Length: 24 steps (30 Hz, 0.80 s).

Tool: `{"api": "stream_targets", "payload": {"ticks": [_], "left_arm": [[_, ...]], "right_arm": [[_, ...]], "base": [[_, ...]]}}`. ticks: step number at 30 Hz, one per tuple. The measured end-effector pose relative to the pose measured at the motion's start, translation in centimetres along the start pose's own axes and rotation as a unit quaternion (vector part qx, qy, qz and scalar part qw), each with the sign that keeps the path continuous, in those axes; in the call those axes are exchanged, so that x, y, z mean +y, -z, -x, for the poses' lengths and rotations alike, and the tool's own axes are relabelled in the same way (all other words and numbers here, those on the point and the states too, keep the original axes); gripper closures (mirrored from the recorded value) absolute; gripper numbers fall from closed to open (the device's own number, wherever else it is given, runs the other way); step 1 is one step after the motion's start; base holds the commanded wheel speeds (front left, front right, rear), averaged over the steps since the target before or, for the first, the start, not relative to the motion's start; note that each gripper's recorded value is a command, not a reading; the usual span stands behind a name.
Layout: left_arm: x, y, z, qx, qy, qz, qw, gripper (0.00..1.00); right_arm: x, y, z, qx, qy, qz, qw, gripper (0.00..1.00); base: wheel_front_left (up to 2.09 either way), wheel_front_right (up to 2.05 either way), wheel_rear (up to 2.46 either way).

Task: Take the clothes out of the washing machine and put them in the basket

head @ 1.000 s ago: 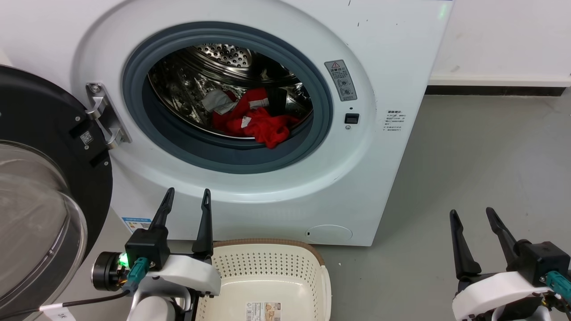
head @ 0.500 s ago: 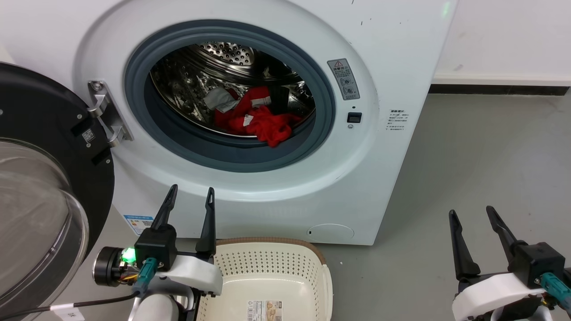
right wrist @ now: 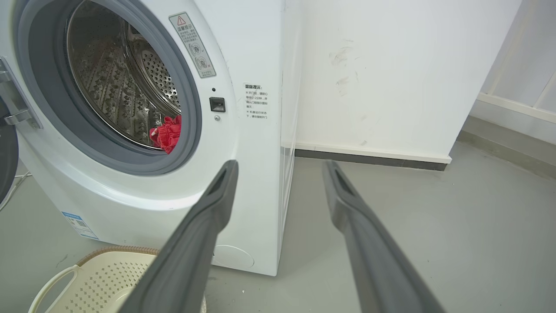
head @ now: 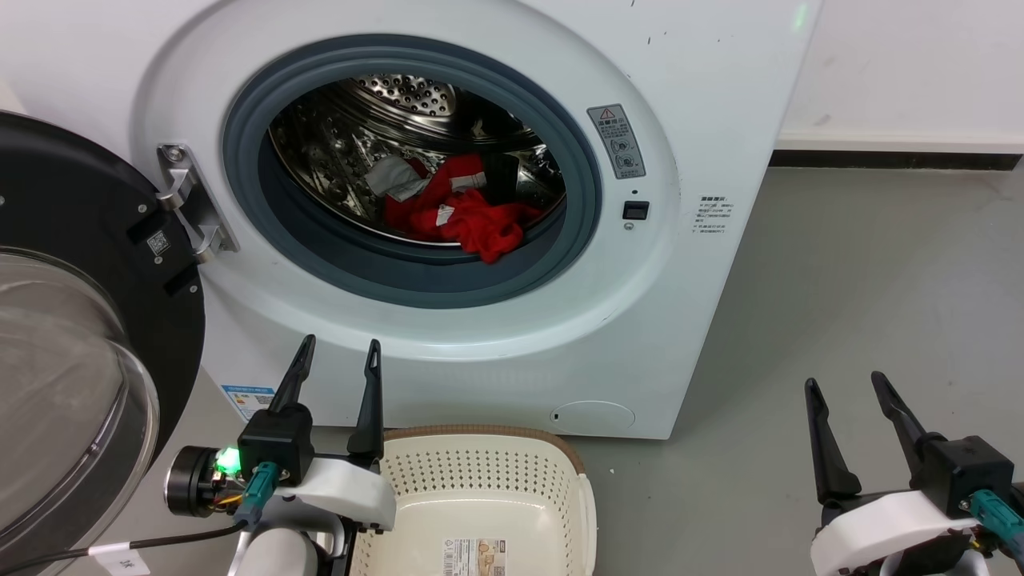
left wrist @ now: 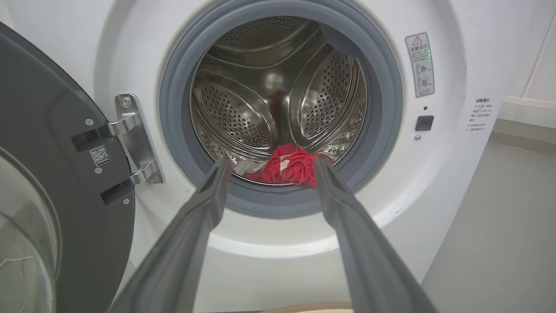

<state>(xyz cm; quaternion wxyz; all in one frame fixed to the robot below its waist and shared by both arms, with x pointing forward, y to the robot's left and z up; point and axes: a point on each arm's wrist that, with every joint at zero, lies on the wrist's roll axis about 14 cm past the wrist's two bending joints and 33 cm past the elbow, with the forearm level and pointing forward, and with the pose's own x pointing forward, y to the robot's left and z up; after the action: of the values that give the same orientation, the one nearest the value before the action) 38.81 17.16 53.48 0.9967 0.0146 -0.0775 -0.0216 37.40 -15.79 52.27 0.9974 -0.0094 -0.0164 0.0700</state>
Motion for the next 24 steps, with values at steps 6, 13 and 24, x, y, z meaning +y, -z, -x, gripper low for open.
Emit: {"api": "stream_targets", "payload": {"ticks": [6,13,24], "left_arm": [[0.1,0.5,-0.2,0.007,-0.001,-0.003,1.0,0.0],[-0.1,0.8,-1.6,0.01,0.002,-0.003,1.0,0.0],[-0.8,3.4,-7.4,0.033,0.011,0.013,0.999,0.0]], "right_arm": [[0.0,0.3,0.0,0.004,0.001,-0.001,1.0,0.0],[0.0,0.8,-0.5,0.012,-0.001,-0.002,1.0,0.0],[0.0,1.7,-3.3,0.022,-0.006,0.001,1.0,0.0]], "base": [[0.0,0.0,0.0],[0.0,0.0,0.0],[0.0,0.0,0.0]]}}
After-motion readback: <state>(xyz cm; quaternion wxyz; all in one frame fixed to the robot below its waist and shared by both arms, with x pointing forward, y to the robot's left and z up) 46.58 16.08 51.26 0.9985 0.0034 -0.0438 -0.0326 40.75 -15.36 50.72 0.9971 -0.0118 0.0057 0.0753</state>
